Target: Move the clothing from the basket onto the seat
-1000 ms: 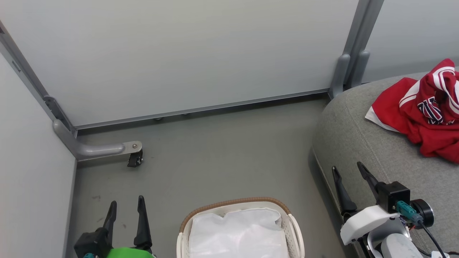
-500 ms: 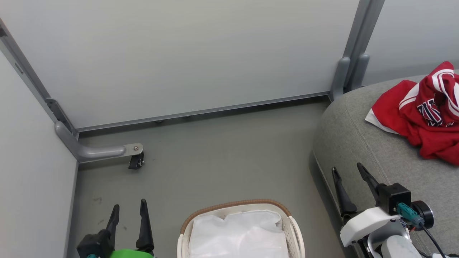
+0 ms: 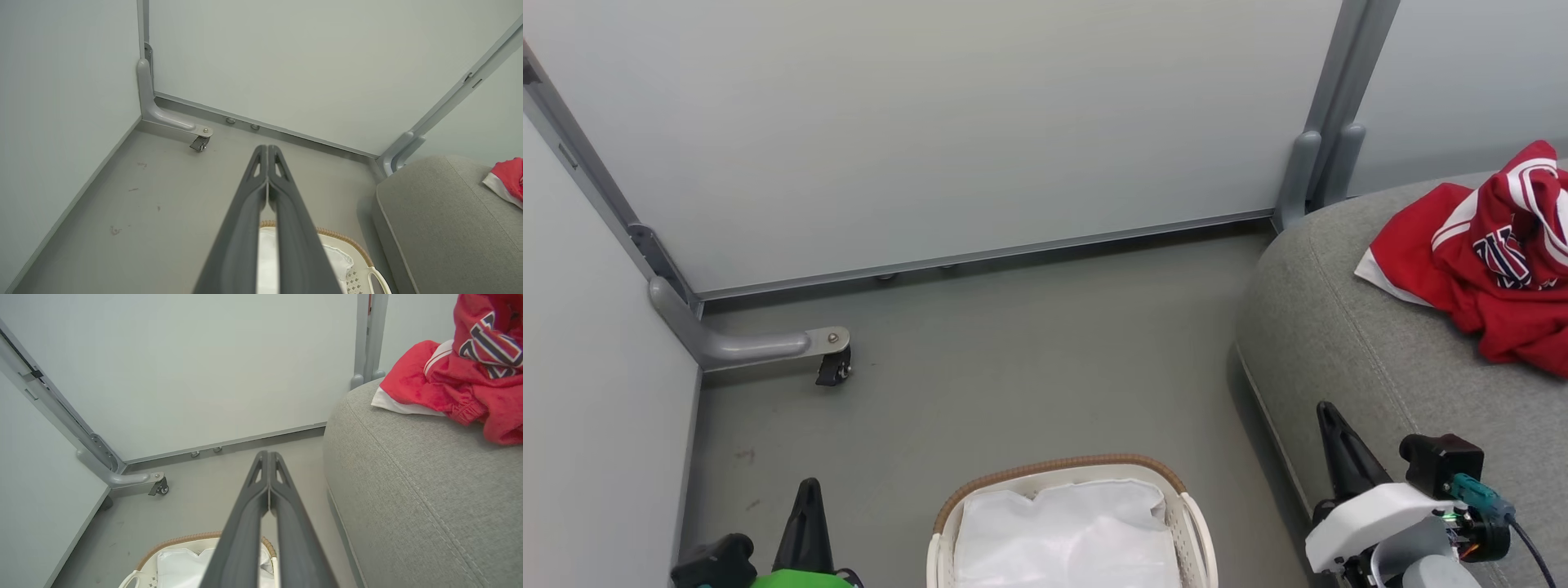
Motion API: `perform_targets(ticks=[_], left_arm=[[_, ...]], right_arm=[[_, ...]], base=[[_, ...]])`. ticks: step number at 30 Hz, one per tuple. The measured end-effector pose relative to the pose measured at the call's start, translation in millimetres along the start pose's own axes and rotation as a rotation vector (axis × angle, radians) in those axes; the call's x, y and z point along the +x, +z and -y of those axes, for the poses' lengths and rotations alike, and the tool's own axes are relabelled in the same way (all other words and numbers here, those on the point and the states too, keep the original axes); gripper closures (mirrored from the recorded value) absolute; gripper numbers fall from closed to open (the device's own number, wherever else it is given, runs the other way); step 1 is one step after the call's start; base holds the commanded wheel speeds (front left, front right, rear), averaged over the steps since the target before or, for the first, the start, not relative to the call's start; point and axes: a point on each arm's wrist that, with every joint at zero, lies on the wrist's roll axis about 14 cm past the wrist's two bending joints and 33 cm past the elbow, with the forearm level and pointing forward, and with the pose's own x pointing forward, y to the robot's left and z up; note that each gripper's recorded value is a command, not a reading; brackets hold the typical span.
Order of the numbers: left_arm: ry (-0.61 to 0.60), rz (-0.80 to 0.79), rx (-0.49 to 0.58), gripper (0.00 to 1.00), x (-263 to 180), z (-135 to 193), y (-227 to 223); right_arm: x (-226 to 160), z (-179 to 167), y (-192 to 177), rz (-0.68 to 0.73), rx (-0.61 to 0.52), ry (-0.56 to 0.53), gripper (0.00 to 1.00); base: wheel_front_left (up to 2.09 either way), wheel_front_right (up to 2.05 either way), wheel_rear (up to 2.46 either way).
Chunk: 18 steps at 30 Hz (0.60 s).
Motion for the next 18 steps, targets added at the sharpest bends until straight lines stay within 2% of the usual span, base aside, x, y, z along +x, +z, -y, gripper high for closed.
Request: perform_targets(ticks=[18], left_arm=[[0.041, -0.012, -0.269, 1.00, 9, -10, 9]], right_arm=[[2, 12, 6, 0.007, 0.309, -0.064, 1.00]], base=[[0.00, 0.00, 0.00]])
